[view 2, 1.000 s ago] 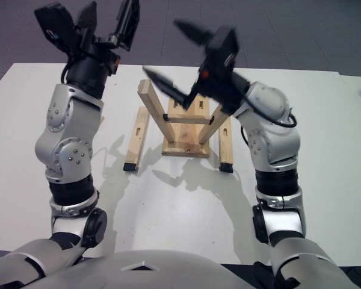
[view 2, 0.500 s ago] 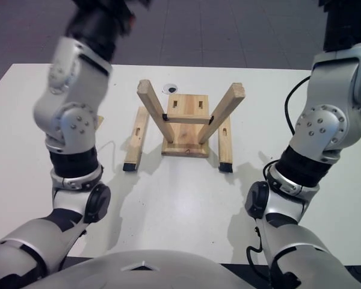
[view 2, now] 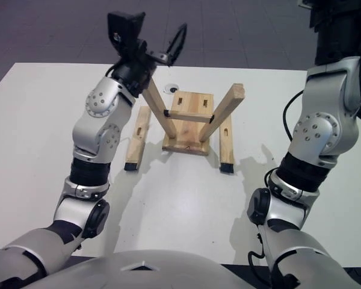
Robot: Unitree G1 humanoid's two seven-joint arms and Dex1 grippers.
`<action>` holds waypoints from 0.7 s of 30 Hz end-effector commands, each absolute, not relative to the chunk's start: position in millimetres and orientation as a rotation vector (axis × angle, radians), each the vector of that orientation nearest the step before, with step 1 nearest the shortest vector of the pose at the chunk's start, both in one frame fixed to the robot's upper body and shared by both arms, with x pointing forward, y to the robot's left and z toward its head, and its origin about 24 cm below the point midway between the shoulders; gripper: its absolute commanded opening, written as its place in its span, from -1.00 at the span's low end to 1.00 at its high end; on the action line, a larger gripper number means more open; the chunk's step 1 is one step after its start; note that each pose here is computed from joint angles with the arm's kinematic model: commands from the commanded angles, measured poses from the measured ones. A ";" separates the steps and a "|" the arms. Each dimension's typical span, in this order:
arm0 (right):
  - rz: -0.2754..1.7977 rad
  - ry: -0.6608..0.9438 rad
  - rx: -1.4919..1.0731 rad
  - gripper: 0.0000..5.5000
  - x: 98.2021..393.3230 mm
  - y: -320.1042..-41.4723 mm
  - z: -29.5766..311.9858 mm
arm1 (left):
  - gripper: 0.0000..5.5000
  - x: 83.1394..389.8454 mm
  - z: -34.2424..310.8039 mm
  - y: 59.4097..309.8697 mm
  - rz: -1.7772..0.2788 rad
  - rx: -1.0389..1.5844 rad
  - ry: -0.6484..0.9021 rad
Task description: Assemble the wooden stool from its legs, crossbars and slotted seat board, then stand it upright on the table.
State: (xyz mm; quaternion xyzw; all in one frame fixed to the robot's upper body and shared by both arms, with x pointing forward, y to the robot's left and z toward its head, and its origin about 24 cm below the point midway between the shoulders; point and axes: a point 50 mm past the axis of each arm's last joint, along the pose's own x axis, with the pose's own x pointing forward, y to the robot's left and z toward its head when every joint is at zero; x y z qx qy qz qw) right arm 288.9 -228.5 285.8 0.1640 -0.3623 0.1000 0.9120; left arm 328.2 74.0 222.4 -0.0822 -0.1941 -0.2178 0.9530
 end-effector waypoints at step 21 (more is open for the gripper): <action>0.054 -0.526 0.318 0.96 310.8 -211.9 232.5 | 0.96 316.6 250.4 61.8 -0.322 -0.085 -0.685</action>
